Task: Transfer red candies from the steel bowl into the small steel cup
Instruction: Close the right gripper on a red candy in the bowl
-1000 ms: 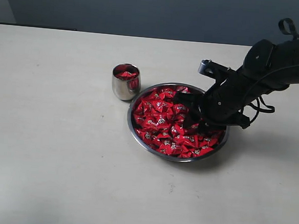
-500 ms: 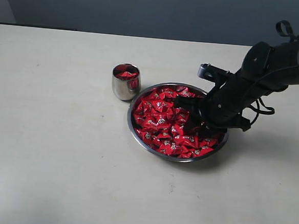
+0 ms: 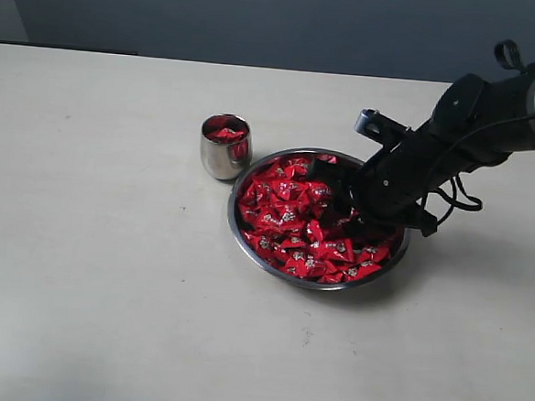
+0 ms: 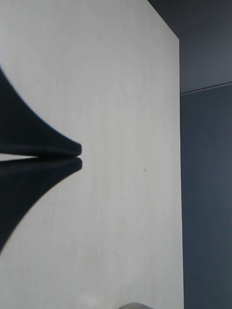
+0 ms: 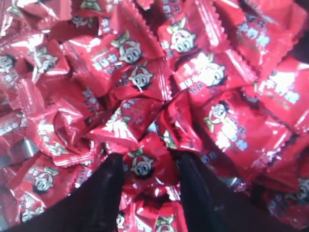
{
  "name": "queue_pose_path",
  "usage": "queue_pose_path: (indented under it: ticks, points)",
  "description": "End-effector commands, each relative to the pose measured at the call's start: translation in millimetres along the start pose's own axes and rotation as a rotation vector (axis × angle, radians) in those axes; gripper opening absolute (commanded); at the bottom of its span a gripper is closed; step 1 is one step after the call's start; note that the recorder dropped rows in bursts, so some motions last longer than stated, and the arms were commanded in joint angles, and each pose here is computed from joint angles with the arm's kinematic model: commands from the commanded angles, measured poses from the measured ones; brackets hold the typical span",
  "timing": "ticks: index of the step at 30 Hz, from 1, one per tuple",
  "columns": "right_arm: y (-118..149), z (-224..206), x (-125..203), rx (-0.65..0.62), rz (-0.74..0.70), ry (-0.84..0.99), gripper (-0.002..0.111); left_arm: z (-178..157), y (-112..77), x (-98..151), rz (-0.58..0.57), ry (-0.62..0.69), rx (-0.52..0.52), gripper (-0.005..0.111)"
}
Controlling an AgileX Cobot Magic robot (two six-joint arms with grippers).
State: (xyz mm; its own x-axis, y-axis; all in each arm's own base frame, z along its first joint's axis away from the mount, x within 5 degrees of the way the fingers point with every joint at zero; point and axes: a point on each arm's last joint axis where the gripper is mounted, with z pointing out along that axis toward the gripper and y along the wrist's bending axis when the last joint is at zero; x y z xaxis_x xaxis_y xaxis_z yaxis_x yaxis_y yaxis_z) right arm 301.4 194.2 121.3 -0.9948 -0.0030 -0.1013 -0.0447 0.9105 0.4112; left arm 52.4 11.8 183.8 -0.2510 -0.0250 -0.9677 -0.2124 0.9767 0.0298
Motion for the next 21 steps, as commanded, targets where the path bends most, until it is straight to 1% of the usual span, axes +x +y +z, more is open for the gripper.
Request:
queue_pose_path:
  ticks: [1, 21]
  points:
    - [-2.9, 9.2, -0.5, 0.012, -0.008, 0.031, 0.04, 0.1, -0.4, 0.4, -0.006, -0.011, 0.006, 0.0]
    - [15.9, -5.0, -16.3, -0.038, -0.059, 0.027, 0.04, 0.1, -0.4, 0.4, -0.006, -0.011, 0.006, 0.0]
